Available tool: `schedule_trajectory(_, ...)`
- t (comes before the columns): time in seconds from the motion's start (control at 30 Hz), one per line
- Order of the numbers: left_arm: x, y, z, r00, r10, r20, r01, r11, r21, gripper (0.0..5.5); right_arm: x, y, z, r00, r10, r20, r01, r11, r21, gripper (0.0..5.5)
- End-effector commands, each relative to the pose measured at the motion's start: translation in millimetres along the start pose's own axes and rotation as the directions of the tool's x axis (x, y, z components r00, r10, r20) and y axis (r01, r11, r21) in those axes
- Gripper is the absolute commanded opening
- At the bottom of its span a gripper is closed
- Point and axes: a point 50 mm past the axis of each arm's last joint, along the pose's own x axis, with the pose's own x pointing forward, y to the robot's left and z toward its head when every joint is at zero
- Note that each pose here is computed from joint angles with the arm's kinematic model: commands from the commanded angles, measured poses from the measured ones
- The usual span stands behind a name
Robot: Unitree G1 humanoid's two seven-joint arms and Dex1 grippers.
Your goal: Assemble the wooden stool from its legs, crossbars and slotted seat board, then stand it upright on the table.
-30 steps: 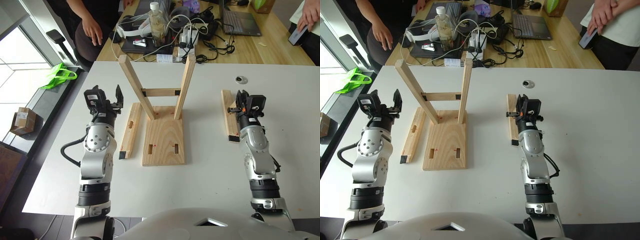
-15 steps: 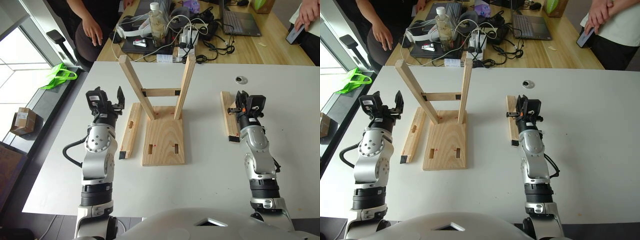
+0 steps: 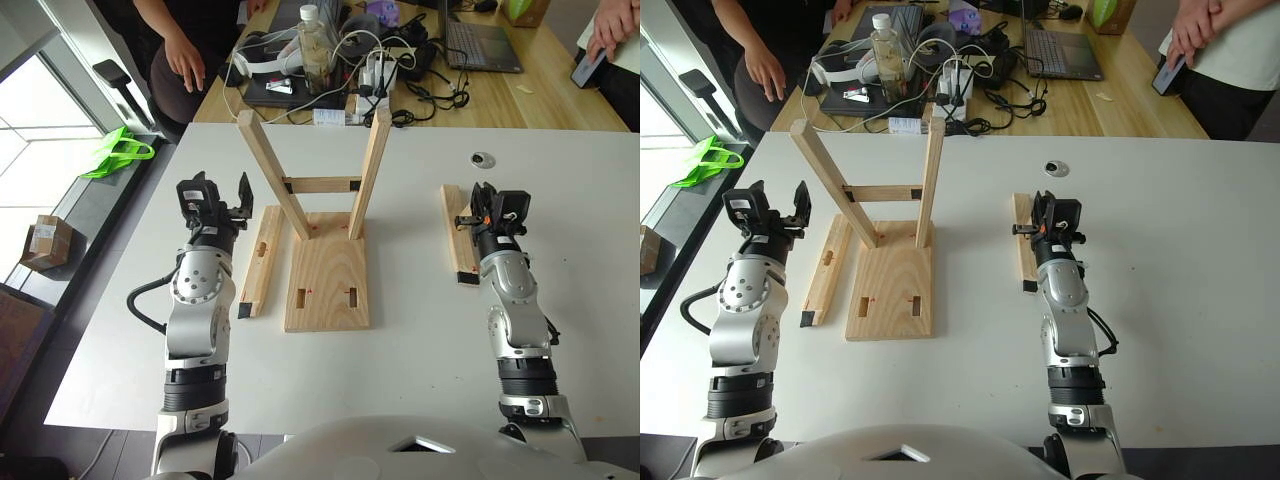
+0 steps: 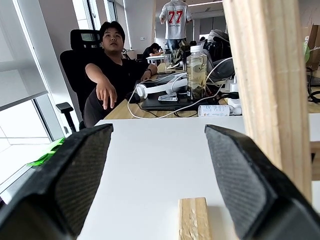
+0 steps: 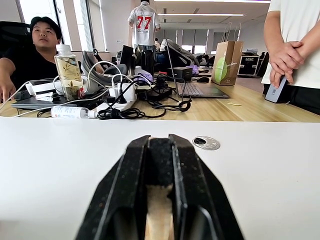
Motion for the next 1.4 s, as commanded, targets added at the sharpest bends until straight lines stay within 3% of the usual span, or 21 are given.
schedule_trajectory(0.03,2.5,-2.6,4.9,1.000,0.000,0.019,0.000,1.000,0.013,3.36,1.1,0.1,-2.1,1.000,-0.003,-0.019,0.004,1.000,0.005,0.37)
schedule_trajectory(1.4,2.6,-0.1,1.8,0.999,0.041,0.006,-0.041,0.999,0.015,3.27,1.6,1.7,-3.3,1.000,-0.001,-0.025,0.001,1.000,0.006,0.37)
